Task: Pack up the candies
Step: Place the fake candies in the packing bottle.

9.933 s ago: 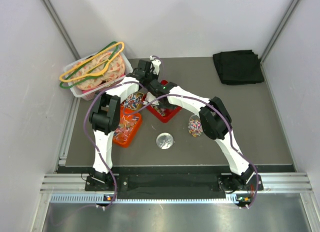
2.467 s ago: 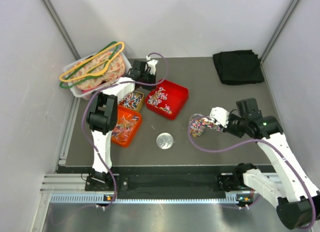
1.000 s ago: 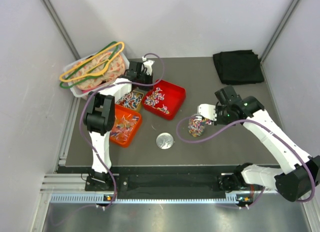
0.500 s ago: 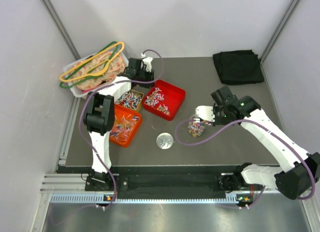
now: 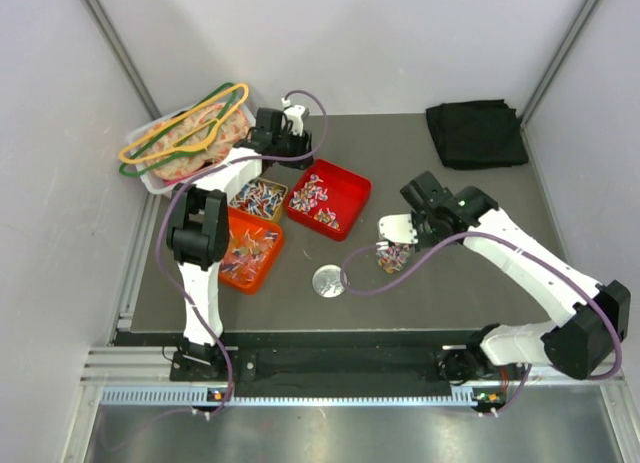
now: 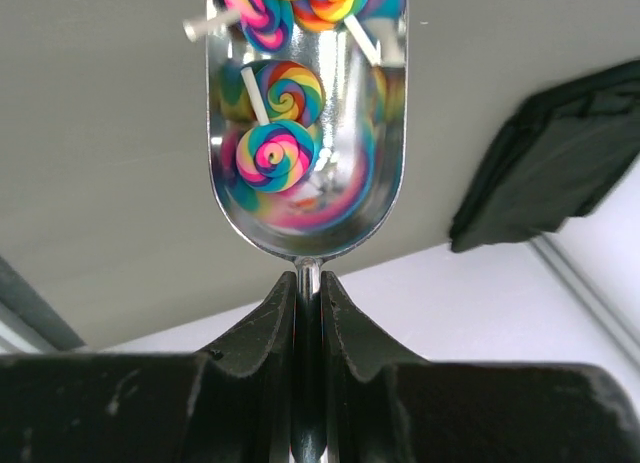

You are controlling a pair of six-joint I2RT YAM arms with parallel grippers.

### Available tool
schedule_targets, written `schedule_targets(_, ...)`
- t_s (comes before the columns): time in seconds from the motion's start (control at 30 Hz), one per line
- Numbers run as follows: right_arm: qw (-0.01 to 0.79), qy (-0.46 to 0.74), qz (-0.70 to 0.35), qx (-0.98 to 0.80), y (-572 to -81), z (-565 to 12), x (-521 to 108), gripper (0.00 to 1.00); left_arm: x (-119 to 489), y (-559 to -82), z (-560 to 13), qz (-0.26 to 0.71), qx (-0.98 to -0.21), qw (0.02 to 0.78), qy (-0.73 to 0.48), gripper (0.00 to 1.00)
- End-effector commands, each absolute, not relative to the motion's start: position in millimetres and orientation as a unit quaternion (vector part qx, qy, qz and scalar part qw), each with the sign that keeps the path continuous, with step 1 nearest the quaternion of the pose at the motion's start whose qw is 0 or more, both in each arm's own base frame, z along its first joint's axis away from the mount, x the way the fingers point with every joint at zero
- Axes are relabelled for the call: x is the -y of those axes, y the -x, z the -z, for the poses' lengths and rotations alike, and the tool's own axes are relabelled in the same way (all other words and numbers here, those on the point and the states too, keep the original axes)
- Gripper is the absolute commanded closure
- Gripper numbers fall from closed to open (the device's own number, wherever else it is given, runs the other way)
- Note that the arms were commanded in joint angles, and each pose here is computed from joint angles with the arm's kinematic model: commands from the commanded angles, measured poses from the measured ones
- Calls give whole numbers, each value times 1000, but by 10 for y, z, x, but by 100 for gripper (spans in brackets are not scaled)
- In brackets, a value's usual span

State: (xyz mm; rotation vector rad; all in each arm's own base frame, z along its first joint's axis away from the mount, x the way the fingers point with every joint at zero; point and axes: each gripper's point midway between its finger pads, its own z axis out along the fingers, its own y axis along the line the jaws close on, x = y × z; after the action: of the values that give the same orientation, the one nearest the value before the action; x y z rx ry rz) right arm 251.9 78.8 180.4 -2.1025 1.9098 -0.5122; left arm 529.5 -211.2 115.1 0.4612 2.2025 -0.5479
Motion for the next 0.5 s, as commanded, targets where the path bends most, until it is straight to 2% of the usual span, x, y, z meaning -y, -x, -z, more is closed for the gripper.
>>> schedule_targets(0.0, 158, 728, 228, -627, -2738, -2133, -900, 100, 2103, -5353, -1635, 224, -848, 444, -184, 48)
schedule_targets(0.4, 117, 760, 267, -580, -2679, -2142, -951, 100, 2021, -5355, -1697, 221, -847, 449, -179, 46)
schedule_targets(0.43, 117, 760, 269, -580, -2683, -2140, -946, 100, 2017, -5359, -1711, 219, -847, 451, -179, 46)
schedule_targets(0.47, 116, 759, 274, -579, -2690, -2153, -943, 100, 2005, -5359, -1702, 218, -848, 450, -178, 41)
